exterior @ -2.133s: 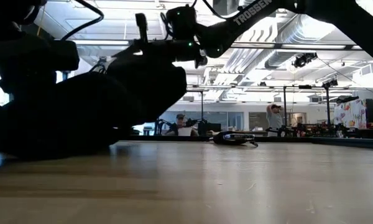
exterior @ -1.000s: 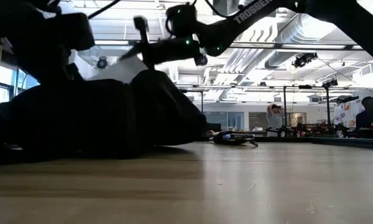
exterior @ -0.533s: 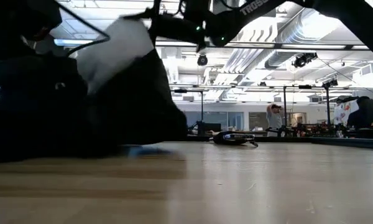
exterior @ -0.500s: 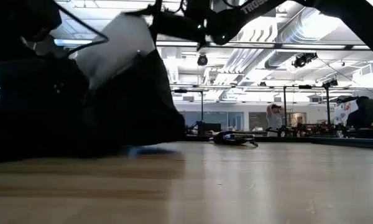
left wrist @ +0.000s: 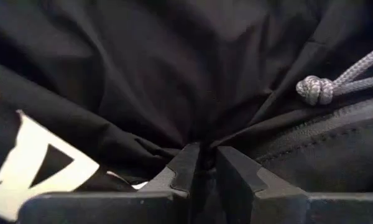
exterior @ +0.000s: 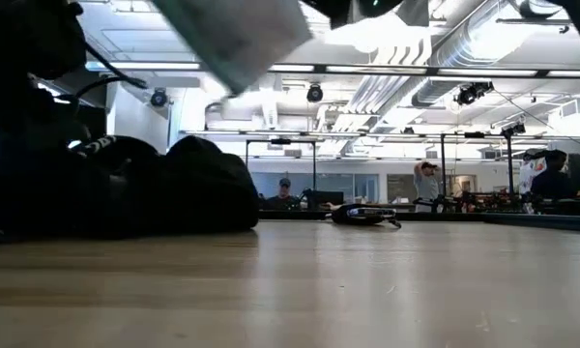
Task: Unpack backpack
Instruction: Remove the zip bag from the backpack
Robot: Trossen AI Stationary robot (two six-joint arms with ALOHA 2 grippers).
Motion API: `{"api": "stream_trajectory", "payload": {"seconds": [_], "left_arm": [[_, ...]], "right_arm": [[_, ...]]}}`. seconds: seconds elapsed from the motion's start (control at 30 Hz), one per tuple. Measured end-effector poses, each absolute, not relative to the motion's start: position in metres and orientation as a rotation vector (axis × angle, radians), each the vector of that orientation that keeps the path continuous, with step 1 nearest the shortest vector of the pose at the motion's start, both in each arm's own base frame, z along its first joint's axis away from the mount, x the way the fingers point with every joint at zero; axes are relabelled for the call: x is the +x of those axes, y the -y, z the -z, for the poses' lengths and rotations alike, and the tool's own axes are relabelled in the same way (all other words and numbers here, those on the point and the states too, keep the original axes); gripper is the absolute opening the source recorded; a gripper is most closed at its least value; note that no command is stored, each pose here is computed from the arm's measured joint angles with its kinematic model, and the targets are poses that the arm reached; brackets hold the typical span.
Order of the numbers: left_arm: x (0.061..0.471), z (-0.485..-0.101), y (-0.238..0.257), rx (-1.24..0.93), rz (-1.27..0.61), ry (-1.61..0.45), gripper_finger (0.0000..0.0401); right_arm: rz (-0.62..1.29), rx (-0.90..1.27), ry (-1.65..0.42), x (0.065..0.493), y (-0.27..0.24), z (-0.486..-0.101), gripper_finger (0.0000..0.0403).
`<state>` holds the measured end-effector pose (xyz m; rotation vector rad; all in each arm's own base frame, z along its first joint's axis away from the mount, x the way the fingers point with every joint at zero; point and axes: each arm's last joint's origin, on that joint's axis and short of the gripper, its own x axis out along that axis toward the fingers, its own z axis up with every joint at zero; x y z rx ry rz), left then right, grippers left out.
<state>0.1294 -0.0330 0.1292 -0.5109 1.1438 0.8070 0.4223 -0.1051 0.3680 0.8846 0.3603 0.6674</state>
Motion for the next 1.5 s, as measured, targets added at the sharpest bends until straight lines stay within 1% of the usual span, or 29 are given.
{"api": "stream_trajectory", "payload": {"seconds": [0.1,0.23,0.37,0.5,0.6,0.63,0.7,0.77,0.83,0.9,0.93,0.97,1.03,1.13,1.23,1.37,1.5], "left_arm": [[0.119,-0.135,0.030,-0.460,-0.795,-1.218,0.0035],[0.114,-0.146,0.031,-0.472,-0.675,-1.282,0.0035],[0.115,-0.166,0.034,-0.489,-0.544,-1.321,0.0035],[0.120,-0.198,0.039,-0.561,-0.384,-1.320,0.0035],[0.122,-0.225,0.041,-0.618,-0.341,-1.306,0.0035],[0.121,-0.233,0.041,-0.627,-0.342,-1.305,0.0035],[0.122,-0.251,0.041,-0.642,-0.325,-1.274,0.0035],[0.125,-0.267,0.042,-0.663,-0.291,-1.217,0.0035],[0.129,-0.279,0.043,-0.676,-0.270,-1.161,0.0035],[0.136,-0.288,0.044,-0.687,-0.254,-1.056,0.0035],[0.140,-0.291,0.045,-0.688,-0.257,-1.001,0.0035],[0.145,-0.291,0.045,-0.682,-0.272,-0.952,0.0035],[0.155,-0.289,0.045,-0.664,-0.307,-0.845,0.0035],[0.175,-0.278,0.045,-0.644,-0.341,-0.716,0.0035],[0.199,-0.262,0.042,-0.673,-0.351,-0.627,0.0035],[0.226,-0.233,0.030,-0.698,-0.441,-0.615,0.0035],[0.246,-0.204,0.012,-0.729,-0.563,-0.650,0.0035]], "right_arm": [[-0.593,0.864,-0.508,0.403,0.100,-0.363,0.0000],[-0.440,0.815,-0.717,0.373,0.098,-0.349,0.0000],[-0.254,0.727,-0.911,0.356,0.101,-0.331,0.0000],[-0.086,0.593,-1.017,0.349,0.105,-0.322,0.0000],[-0.006,0.523,-1.056,0.349,0.103,-0.319,0.0000],[-0.014,0.506,-1.072,0.348,0.101,-0.318,0.0000],[-0.087,0.494,-1.110,0.346,0.093,-0.315,0.0000],[-0.229,0.537,-1.144,0.343,0.086,-0.309,0.0000],[-0.428,0.625,-1.165,0.335,0.079,-0.303,0.0000],[-0.603,0.716,-1.138,0.330,0.074,-0.298,0.0000],[-0.651,0.744,-1.122,0.328,0.074,-0.295,0.0000],[-0.666,0.754,-1.119,0.327,0.075,-0.289,0.0000],[-0.613,0.734,-1.144,0.325,0.079,-0.270,0.0000],[-0.399,0.709,-1.205,0.327,0.091,-0.234,0.0000],[-0.276,0.765,-1.206,0.325,0.098,-0.206,0.0000],[-0.147,0.745,-1.205,0.322,0.102,-0.188,0.0000],[-0.072,0.682,-1.229,0.321,0.102,-0.182,0.0001]]}}
